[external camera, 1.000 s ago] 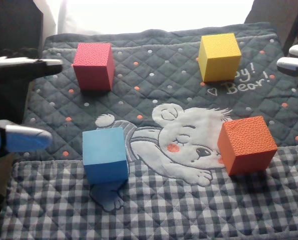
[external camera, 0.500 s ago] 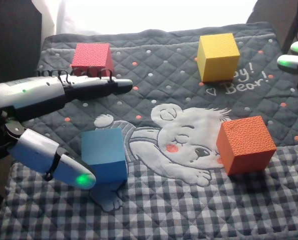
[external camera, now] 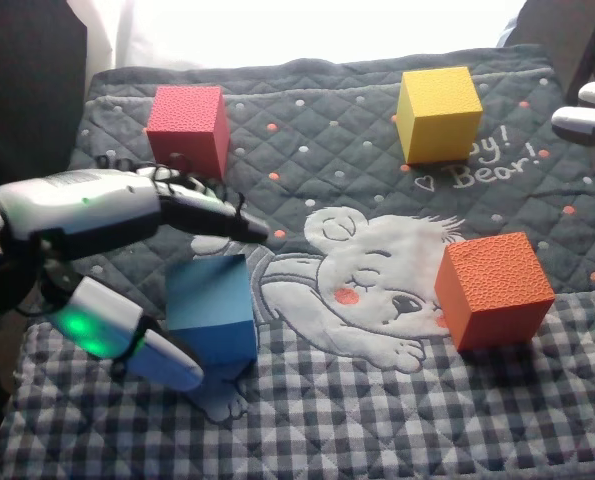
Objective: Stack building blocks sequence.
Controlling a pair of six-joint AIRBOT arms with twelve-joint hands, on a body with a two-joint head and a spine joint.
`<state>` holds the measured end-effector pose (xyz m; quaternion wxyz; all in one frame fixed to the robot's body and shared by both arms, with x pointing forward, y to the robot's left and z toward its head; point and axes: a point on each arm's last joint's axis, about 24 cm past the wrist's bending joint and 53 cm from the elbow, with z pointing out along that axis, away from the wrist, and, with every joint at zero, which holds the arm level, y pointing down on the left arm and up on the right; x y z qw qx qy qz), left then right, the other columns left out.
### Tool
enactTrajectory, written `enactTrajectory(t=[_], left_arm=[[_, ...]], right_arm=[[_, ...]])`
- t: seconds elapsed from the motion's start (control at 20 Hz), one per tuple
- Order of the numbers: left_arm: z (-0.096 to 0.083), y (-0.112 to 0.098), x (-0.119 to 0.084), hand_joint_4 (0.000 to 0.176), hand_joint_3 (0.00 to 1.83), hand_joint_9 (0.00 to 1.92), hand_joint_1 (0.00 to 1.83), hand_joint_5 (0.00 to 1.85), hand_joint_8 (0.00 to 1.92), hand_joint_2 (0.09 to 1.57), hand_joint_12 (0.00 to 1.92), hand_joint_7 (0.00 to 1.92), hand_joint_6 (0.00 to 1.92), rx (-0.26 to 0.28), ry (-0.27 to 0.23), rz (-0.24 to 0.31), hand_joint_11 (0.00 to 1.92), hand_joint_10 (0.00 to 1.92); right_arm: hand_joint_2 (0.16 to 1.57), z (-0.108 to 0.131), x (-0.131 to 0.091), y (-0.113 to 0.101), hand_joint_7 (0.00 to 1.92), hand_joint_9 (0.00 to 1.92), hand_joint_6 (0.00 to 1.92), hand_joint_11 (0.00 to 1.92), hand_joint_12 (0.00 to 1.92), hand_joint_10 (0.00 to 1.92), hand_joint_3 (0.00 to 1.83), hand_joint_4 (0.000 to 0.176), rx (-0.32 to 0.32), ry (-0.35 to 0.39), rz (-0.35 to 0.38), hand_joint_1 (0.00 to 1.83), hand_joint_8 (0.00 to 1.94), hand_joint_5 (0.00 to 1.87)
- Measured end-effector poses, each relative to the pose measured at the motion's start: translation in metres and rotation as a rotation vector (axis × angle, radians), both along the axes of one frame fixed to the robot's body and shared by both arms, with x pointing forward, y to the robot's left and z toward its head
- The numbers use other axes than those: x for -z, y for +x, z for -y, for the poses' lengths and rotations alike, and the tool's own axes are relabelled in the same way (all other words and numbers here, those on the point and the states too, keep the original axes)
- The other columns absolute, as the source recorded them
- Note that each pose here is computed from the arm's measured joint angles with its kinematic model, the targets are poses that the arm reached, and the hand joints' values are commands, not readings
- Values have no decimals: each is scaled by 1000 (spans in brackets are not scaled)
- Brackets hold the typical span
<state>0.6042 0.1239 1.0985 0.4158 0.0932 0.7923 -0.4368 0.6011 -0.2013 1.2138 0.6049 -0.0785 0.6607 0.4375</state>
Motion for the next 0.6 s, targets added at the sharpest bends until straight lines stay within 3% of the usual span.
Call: enactTrajectory(t=[0.05,0.1,0.15,0.25,0.3,0.35,0.4,0.45,0.5,0.6], left_arm=[[4,-2,2,0,7,691,906,748,73,891,1421,763,20,18,10,5,77,130],[6,-3,2,0,0,601,947,797,191,917,1569,774,5,19,7,3,108,547],[10,-2,1,0,0,510,975,837,468,925,1667,713,7,22,1,5,167,991],[13,-3,0,0,5,502,1063,872,637,972,1692,692,11,29,-3,5,251,1241],[14,-2,-1,0,1,649,1217,890,1381,1170,1697,832,929,31,-2,10,415,1403],[14,-2,-1,0,1,649,1217,890,1381,1170,1697,832,929,31,-2,12,415,1403],[14,0,-4,0,0,751,1231,906,1367,1165,1601,866,952,29,-4,17,571,1392],[15,3,-8,0,0,887,1255,963,1289,1137,1478,932,854,33,5,40,804,1311],[16,7,-14,0,0,981,1267,999,1340,1132,1510,926,726,30,8,62,938,1337],[12,14,-29,0,0,1048,1270,991,1309,1126,1597,947,747,19,7,110,1055,1375]], right_arm=[[1190,0,0,0,150,160,3,14,171,3,7,150,0,0,-1,418,6,87],[1193,0,0,0,150,158,6,12,170,1,7,144,1,1,-1,400,5,97],[1197,1,0,1,155,161,8,30,177,3,7,141,4,2,0,397,6,104],[1197,2,-1,1,157,169,9,34,181,4,5,146,8,4,-1,388,4,115],[1204,2,-1,1,167,182,8,24,179,6,6,138,8,4,-1,335,5,129],[1204,2,-1,1,167,182,8,24,179,6,6,138,7,4,-1,335,5,129],[1209,2,-1,1,165,183,5,28,182,5,6,140,8,4,-1,315,2,126],[1221,2,0,2,162,181,5,54,194,3,9,134,10,5,-2,321,1,130],[1226,3,0,2,164,182,4,60,197,3,10,132,12,5,-4,322,1,129],[1230,3,0,2,165,178,3,71,203,5,9,128,14,7,-4,322,4,128]])
